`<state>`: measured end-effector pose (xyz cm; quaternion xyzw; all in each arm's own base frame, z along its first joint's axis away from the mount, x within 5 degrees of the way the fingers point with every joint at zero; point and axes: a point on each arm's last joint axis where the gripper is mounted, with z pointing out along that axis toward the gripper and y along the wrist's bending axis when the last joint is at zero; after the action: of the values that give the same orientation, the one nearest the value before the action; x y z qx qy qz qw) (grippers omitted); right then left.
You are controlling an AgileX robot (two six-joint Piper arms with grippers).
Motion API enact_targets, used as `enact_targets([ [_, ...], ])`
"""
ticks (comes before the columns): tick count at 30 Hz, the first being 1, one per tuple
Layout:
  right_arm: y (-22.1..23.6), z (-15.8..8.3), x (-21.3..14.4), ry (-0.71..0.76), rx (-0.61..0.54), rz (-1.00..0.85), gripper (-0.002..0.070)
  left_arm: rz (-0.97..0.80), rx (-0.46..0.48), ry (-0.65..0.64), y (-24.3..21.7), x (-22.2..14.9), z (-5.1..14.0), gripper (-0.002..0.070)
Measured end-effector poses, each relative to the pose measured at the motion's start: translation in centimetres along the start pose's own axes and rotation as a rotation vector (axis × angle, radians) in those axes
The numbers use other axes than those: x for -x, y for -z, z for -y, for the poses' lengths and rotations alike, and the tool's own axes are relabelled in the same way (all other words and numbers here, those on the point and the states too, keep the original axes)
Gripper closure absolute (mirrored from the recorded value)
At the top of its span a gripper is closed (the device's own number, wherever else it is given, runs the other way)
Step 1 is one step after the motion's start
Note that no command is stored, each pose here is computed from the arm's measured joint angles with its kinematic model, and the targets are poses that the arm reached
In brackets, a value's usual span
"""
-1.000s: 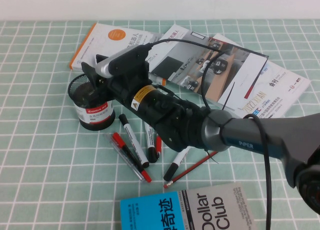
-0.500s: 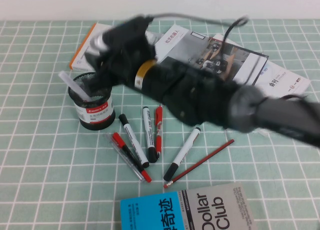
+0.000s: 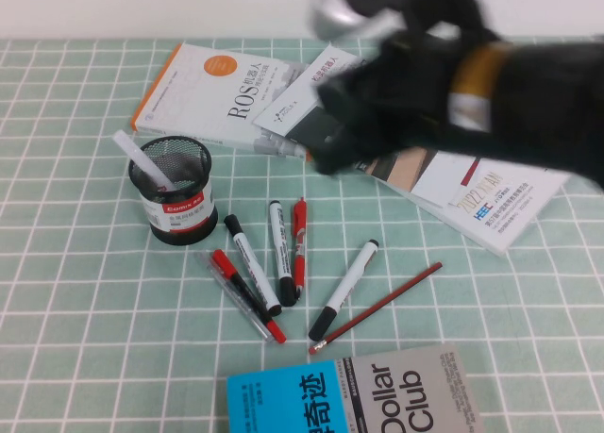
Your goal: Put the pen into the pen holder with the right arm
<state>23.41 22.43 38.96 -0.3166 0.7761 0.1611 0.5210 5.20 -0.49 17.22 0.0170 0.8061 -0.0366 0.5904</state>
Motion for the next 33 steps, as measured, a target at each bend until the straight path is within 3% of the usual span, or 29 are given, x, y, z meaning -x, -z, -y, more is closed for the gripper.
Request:
enact_targets([
  [7, 7.2, 0.3, -4.8, -0.09, 0.017, -0.137, 0.0695, 0.0, 0.0, 0.0, 0.0, 0.0, 0.0, 0.0681],
  [16, 10.6, 0.7, -9.0, -0.121, -0.02, -0.228, 0.0695, 0.0, 0.0, 0.0, 0.0, 0.0, 0.0, 0.0681],
  [21, 10.5, 1.6, -12.5, -0.178, -0.121, -0.222, 0.0695, 0.0, 0.0, 0.0, 0.0, 0.0, 0.0, 0.0681],
  [28, 12.0, 5.5, -20.6, -0.325, -0.339, 0.048, 0.0695, 0.0, 0.0, 0.0, 0.0, 0.0, 0.0, 0.0681],
  [33, 14.4, 5.7, -25.7, -0.383, -0.511, 0.146, 0.0695, 0.0, 0.0, 0.0, 0.0, 0.0, 0.0, 0.0681],
])
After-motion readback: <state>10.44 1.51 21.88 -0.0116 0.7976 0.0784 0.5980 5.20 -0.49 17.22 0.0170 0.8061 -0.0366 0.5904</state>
